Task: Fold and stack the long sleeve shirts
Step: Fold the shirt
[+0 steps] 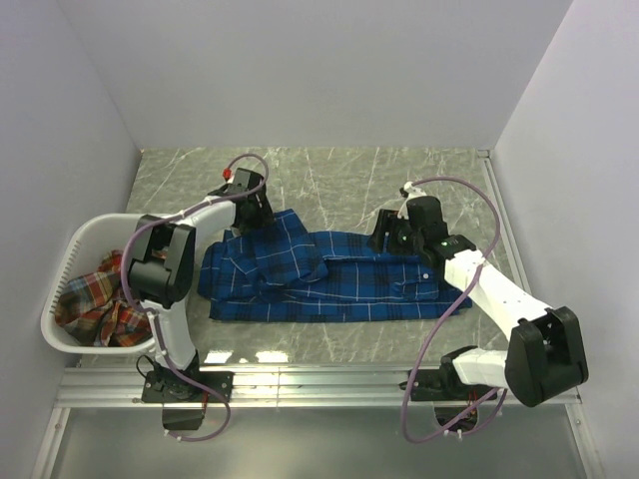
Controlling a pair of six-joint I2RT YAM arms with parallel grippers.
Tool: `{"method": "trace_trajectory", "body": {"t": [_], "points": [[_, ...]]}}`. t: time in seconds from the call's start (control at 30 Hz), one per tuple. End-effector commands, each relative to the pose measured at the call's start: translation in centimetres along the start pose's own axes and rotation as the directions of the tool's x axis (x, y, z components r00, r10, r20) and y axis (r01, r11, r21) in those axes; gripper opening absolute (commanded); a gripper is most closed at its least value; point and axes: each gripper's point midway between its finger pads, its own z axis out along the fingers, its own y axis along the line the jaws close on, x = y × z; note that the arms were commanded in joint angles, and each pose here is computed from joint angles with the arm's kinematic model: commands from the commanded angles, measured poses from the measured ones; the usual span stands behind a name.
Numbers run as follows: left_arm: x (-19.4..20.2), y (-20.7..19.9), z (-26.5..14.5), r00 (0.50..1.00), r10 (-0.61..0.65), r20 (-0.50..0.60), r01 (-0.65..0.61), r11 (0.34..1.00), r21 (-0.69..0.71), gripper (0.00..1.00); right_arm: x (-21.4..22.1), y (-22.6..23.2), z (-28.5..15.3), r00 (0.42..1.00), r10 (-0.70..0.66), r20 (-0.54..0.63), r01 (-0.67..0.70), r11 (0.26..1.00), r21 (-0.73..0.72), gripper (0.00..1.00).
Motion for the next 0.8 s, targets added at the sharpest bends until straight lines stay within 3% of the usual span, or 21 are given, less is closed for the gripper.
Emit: {"method": "trace_trajectory", "body": {"t": [0.0, 0.27, 0.5, 0.57, 0.67, 0.7, 0.77], "points": [[-3.0, -1.2, 0.3, 0.996, 0.016, 0.084, -0.018, 1.000, 0.022, 0.75, -2.4, 1.4, -0.3, 0.997, -0.021, 0.070, 0.023, 0.999, -0.039, 0.72], [-3.5, -2.0, 2.3, 0.996, 0.048, 0.078, -0.051, 0.998, 0.032, 0.70, -2.4, 1.3, -0.4, 0.997, -0.021, 0.070, 0.024, 0.999, -0.035, 0.71], [-3.1, -2.4, 2.8, 0.994, 0.086, 0.062, -0.089, 0.994, 0.058, 0.48, -2.3, 1.2, -0.2, 0.998, -0.024, 0.063, 0.026, 0.999, -0.036, 0.71], [-3.5, -2.9, 2.3, 0.991, 0.108, 0.077, -0.114, 0.990, 0.084, 0.47, -2.4, 1.4, -0.3, 0.998, -0.024, 0.064, 0.027, 0.999, -0.044, 0.71], [-4.4, -4.2, 0.8, 0.983, 0.145, 0.112, -0.161, 0.975, 0.154, 0.32, -2.8, 1.3, -0.4, 0.997, -0.029, 0.073, 0.031, 0.999, -0.028, 0.71], [-4.9, -4.8, 0.2, 0.977, 0.164, 0.133, -0.186, 0.966, 0.180, 0.20, -2.7, 0.9, -0.5, 0.998, -0.027, 0.065, 0.028, 1.000, -0.008, 0.71], [-5.9, -6.3, -2.1, 0.970, 0.177, 0.169, -0.216, 0.943, 0.253, 0.06, -3.2, 0.3, -0.7, 0.996, -0.025, 0.082, 0.022, 0.999, 0.034, 0.71]]}}
